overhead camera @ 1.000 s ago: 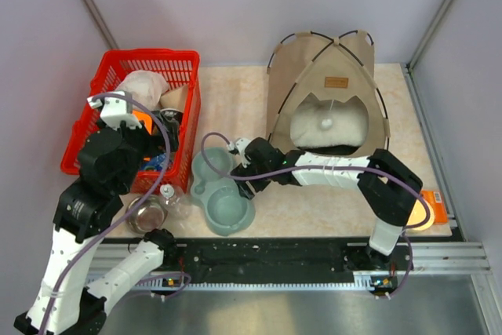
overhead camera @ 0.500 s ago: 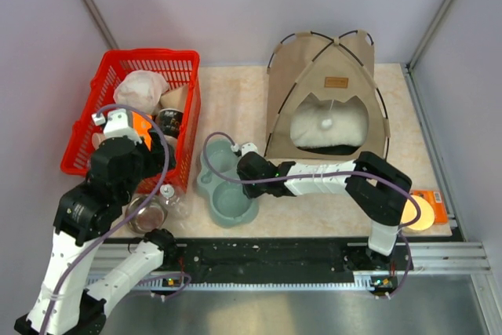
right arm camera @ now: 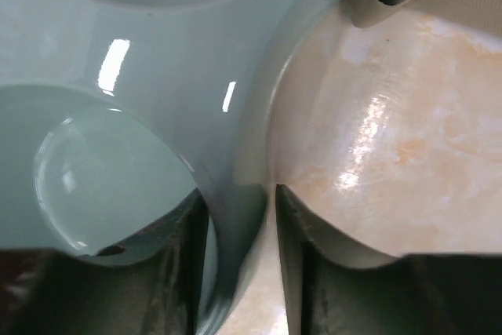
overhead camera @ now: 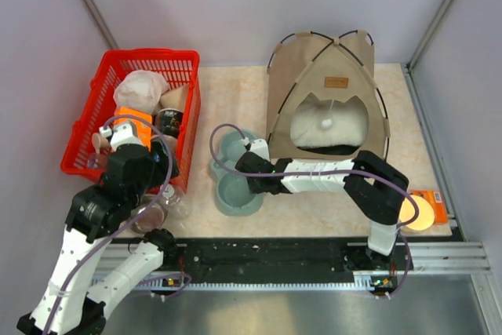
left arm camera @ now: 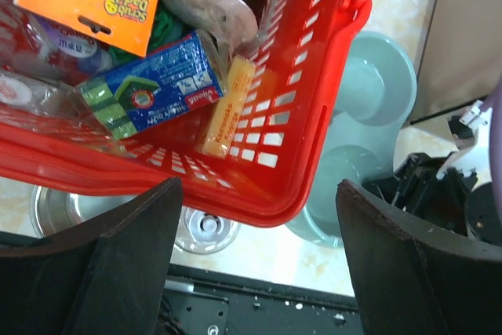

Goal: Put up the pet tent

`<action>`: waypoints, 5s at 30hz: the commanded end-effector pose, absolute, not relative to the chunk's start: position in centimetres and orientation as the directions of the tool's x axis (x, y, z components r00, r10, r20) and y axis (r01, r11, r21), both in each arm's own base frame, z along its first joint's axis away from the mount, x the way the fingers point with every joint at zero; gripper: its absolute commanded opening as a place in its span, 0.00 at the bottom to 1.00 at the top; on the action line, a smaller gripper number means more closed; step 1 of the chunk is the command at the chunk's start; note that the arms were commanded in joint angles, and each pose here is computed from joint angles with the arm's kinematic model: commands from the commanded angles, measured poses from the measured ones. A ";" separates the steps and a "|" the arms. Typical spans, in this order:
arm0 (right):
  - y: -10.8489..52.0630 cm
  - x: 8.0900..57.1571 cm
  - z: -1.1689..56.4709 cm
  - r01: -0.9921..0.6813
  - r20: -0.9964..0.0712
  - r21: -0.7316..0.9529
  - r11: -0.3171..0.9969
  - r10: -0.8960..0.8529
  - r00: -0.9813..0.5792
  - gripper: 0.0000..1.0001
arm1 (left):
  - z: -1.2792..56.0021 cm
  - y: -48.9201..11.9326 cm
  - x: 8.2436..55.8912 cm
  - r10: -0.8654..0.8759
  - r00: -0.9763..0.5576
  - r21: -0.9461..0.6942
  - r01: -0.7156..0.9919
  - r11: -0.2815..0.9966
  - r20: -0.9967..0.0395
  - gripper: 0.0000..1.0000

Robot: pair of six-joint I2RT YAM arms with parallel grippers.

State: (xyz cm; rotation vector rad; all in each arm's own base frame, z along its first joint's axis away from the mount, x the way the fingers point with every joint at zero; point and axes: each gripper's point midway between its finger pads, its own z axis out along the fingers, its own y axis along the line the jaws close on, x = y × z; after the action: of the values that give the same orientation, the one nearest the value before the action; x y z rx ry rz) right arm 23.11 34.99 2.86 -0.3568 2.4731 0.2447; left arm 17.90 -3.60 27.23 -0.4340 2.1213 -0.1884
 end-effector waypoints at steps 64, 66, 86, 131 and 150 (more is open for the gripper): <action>35.0 26.6 11.5 -0.304 -0.732 0.155 0.940 -0.098 -0.674 0.71 | 18.1 -2.0 16.0 -0.309 -0.688 -0.080 -0.344 0.935 -0.657 0.43; 35.1 26.6 11.5 -0.306 -0.731 0.154 0.940 -0.099 -0.675 0.71 | 18.5 -2.0 16.2 -0.315 -0.675 -0.092 -0.344 0.934 -0.668 0.37; 35.4 25.5 20.4 -0.398 -0.703 0.443 0.803 0.036 -0.710 0.82 | 28.1 -8.3 14.4 -0.078 -0.731 -0.269 0.149 0.951 -0.678 0.00; 26.9 22.1 57.5 -0.818 -0.526 0.575 0.005 0.769 -0.365 0.99 | 64.8 -19.9 18.0 -0.582 -0.215 -0.447 0.846 0.289 -0.784 0.00; 28.4 18.7 56.6 -0.797 -0.534 0.526 -0.296 0.615 -0.581 0.89 | 63.3 -20.3 18.5 -0.536 -0.228 -0.436 0.849 0.299 -0.813 0.00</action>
State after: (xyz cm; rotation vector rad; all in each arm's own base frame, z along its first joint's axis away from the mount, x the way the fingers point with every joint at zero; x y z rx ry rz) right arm 20.29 29.84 54.50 -0.2368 1.0979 1.9233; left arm 19.51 -20.67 61.97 0.2982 1.3063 -1.3349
